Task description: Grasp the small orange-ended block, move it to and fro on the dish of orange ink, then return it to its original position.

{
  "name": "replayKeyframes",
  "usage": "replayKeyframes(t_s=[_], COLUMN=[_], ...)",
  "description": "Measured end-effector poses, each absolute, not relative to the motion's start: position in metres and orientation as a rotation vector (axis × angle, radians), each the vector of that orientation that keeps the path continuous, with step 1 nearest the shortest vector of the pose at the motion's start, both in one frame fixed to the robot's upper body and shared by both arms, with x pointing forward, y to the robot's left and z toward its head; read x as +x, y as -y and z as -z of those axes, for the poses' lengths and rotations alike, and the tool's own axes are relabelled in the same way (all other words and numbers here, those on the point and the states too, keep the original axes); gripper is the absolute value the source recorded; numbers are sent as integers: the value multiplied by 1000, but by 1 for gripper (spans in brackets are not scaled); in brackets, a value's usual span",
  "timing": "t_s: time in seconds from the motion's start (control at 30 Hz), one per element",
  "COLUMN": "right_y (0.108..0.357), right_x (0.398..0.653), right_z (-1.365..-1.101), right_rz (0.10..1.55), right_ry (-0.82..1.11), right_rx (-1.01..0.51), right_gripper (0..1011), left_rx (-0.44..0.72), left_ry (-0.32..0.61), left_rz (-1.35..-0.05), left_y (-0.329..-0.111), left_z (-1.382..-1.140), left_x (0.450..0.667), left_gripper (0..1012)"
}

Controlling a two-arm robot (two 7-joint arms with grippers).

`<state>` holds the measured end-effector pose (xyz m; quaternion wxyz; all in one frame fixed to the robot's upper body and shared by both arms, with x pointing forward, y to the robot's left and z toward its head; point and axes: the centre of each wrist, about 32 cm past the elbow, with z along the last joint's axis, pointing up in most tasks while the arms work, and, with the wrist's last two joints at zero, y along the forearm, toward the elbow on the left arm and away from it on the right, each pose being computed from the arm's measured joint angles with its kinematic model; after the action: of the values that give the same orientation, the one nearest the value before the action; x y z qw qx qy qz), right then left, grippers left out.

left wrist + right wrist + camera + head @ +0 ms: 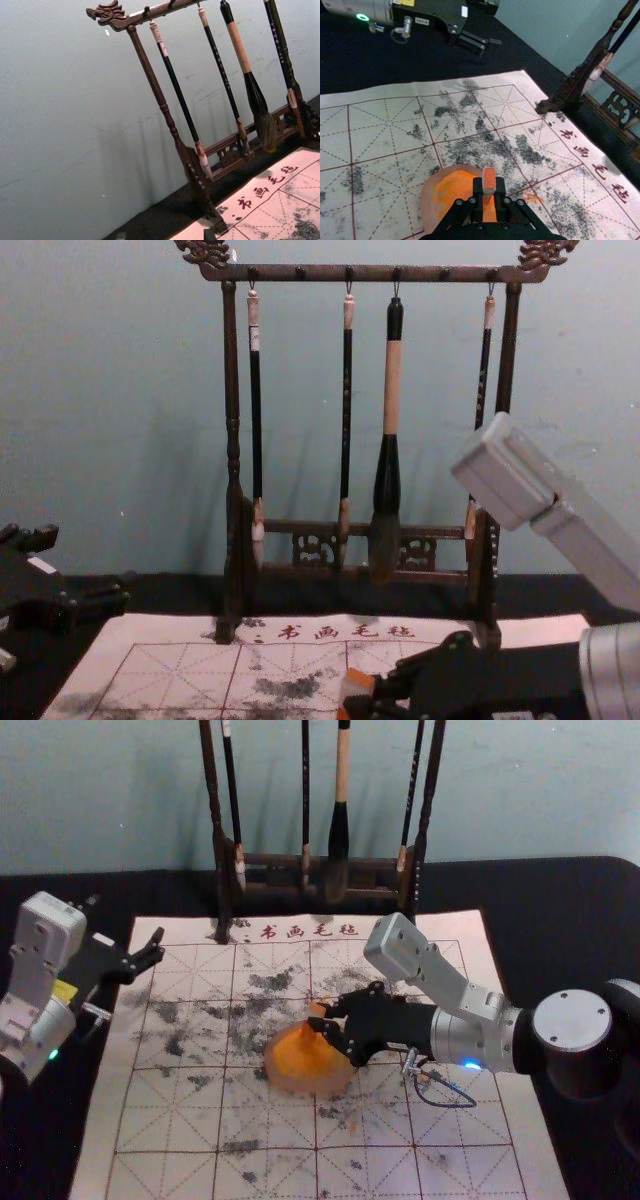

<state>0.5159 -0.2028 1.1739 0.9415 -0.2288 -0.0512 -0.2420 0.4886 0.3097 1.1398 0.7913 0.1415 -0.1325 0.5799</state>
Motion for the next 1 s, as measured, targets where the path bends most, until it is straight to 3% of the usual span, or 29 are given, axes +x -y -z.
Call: replayKeyframes(t_s=[0.47, 1.0], right_y=[204, 216], right_x=[519, 506], right_z=[-1174, -1176], right_rz=[519, 513], right_ry=[105, 106], right_rx=[-469, -468], right_gripper=[129, 129], left_rx=[304, 304], left_ry=[285, 285], left_rz=[-1248, -1248], left_y=[-310, -310], left_z=[-1140, -1140], left_x=[489, 489], left_gripper=[1001, 1001])
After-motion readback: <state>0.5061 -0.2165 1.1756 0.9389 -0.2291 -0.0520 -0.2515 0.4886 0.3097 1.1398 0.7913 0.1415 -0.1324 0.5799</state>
